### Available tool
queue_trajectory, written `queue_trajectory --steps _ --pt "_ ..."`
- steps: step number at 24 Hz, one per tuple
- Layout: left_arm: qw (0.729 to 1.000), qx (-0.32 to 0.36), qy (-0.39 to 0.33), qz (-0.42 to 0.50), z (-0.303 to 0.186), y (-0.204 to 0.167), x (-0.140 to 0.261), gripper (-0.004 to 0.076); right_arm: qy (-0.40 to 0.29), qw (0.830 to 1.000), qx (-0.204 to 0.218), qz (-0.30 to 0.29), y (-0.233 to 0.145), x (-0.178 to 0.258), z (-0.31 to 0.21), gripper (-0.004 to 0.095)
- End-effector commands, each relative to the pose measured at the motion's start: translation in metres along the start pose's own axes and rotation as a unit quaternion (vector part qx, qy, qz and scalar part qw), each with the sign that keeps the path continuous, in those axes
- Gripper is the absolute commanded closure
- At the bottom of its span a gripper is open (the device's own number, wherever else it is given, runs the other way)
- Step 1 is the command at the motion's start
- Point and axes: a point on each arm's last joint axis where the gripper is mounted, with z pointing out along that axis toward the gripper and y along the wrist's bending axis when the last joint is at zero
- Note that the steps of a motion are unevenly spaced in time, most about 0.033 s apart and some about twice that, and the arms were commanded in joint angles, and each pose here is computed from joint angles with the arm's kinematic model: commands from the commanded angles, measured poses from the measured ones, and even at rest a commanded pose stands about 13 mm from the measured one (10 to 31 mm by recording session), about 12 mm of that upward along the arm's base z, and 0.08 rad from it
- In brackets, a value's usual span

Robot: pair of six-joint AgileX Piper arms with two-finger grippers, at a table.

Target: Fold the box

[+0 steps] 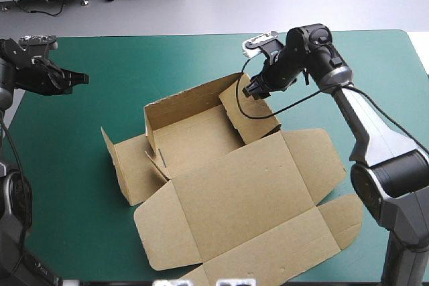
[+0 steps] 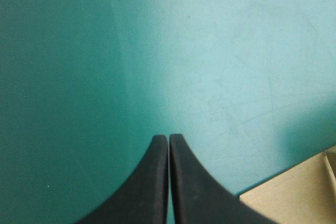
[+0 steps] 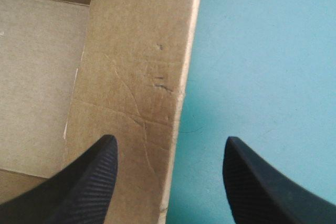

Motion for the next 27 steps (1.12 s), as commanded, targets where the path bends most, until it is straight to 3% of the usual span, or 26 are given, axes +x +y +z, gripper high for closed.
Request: queue_trajectory --steps 1,3,5,12,27 --pt "0.999 0.005 -0.051 -0.002 -0.027 -0.006 -0.007 0.0727 -0.04 0.999 -0.003 -0.019 0.02 -0.004 -0.039 0.0347" --pt "0.999 0.005 -0.05 -0.002 -0.027 -0.006 -0.007 0.0727 -0.03 0.999 -0.002 -0.034 0.033 -0.003 -0.034 0.0344" --pt "0.999 0.005 -0.05 -0.002 -0.027 -0.006 -0.007 0.0727 -0.009 0.998 0.024 -0.052 0.045 0.0 -0.025 0.0313" --pt "0.999 0.011 -0.051 -0.004 -0.027 -0.007 -0.007 0.0727 0.01 0.996 0.082 -0.046 0.036 0.003 -0.017 0.0273" --pt "0.999 0.021 -0.046 -0.001 -0.027 -0.009 -0.006 0.0727 0.058 0.995 0.074 -0.019 0.023 0.004 0.034 0.0261"
